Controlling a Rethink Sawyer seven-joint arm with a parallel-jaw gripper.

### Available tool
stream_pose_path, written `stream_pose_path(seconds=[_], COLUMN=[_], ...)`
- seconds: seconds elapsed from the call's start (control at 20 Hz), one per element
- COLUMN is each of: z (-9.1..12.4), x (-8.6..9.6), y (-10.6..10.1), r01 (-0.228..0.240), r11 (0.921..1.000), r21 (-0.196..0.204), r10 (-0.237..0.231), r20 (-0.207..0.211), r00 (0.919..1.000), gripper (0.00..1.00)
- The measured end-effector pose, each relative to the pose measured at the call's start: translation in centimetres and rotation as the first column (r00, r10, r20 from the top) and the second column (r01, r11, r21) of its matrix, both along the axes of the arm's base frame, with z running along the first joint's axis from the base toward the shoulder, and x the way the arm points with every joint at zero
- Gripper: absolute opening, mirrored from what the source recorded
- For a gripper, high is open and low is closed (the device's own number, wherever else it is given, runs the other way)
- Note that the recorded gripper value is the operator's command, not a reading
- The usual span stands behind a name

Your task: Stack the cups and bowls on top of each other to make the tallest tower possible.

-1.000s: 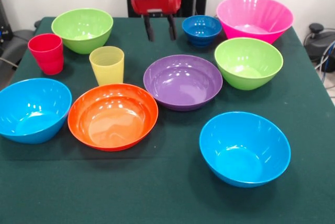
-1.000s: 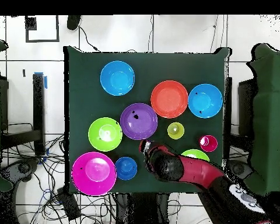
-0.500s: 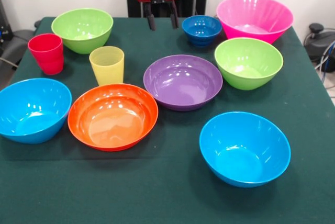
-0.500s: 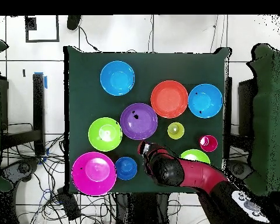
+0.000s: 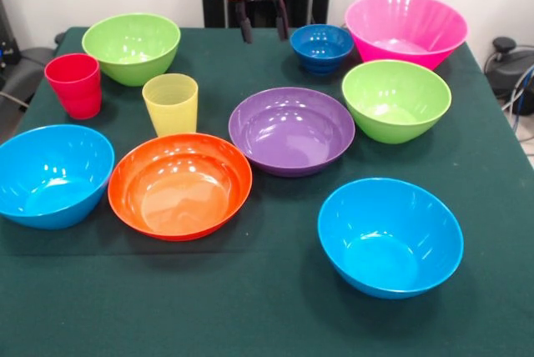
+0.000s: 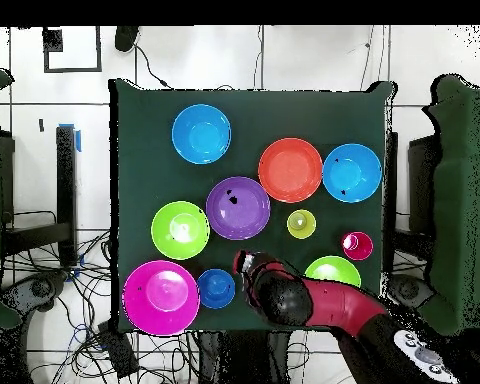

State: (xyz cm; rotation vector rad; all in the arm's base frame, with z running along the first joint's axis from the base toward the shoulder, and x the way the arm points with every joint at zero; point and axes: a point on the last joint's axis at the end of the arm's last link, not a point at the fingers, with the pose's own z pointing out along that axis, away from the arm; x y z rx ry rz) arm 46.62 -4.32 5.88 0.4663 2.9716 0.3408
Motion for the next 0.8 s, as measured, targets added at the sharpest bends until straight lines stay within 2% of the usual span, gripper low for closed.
stream_pose_path(seconds=[0.3, 0.5, 0.6, 0.8], z=[-0.1, 0.3, 0.8, 1.4], x=[-3.8, -6.2, -7.8, -9.1], y=[-0.6, -1.4, -2.0, -2.5], r01=[-0.026, -0.014, -0.003, -0.004], r11=[0.9995, 0.9987, 0.9971, 0.9952], r21=[0.020, 0.048, 0.076, 0.098], r10=[0.027, 0.020, 0.015, 0.021], r20=[-0.071, -0.118, -0.153, -0.179], r00=[0.9971, 0.9929, 0.9881, 0.9836], gripper=[1.00, 1.00, 1.00, 1.00])
